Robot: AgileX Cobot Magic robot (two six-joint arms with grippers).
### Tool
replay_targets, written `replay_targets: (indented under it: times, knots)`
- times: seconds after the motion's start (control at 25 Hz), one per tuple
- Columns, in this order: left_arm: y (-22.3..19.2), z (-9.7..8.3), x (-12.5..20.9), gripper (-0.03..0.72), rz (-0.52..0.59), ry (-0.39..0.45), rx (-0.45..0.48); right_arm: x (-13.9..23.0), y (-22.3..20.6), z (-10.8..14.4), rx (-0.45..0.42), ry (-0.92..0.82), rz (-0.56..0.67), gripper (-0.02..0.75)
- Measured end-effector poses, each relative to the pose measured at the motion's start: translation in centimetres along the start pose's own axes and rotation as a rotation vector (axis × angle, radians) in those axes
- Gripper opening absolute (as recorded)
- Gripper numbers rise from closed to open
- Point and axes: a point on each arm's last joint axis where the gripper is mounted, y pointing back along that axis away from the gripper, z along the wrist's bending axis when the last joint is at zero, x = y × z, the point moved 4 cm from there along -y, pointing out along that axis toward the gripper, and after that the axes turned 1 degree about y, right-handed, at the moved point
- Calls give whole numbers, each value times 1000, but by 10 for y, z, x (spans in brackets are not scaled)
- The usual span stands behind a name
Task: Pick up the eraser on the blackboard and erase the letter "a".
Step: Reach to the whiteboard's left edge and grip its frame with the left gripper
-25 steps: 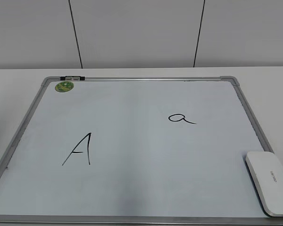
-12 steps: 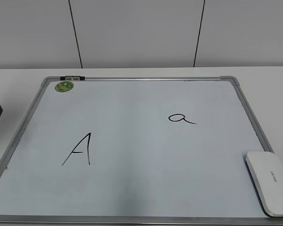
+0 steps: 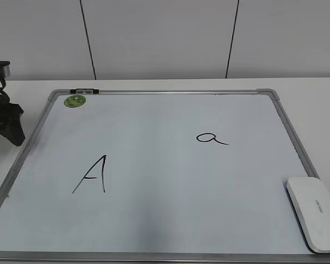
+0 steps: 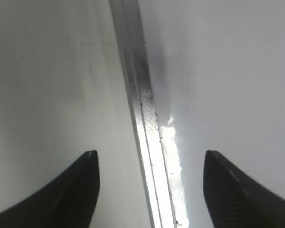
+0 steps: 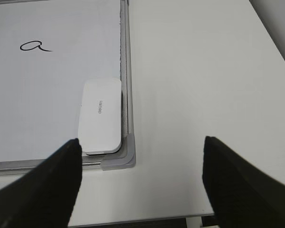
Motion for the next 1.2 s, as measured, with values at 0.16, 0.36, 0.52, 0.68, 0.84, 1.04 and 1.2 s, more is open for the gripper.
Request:
replay_targets:
  times: [0.16, 0.36, 0.52, 0.68, 0.84, 1.04, 1.2]
  knots:
    - [-15, 8, -5, 460, 27, 7, 21, 0, 0, 0, 0, 0, 0, 587]
    - [-27, 14, -7, 402, 32, 16, 45, 0, 0, 0, 0, 0, 0, 587]
    - [-42, 15, -8, 358, 46, 28, 58, 0, 0, 0, 0, 0, 0, 587]
    - [-52, 16, -10, 337, 59, 34, 63, 0, 0, 0, 0, 0, 0, 587]
    - [-50, 15, -18, 318, 34, 41, 72, 0, 0, 0, 0, 0, 0, 587]
    - [-52, 15, -23, 289, 25, 49, 81, 0, 0, 0, 0, 0, 0, 587]
    - [-63, 15, -20, 286, 52, 60, 92, 0, 0, 0, 0, 0, 0, 587]
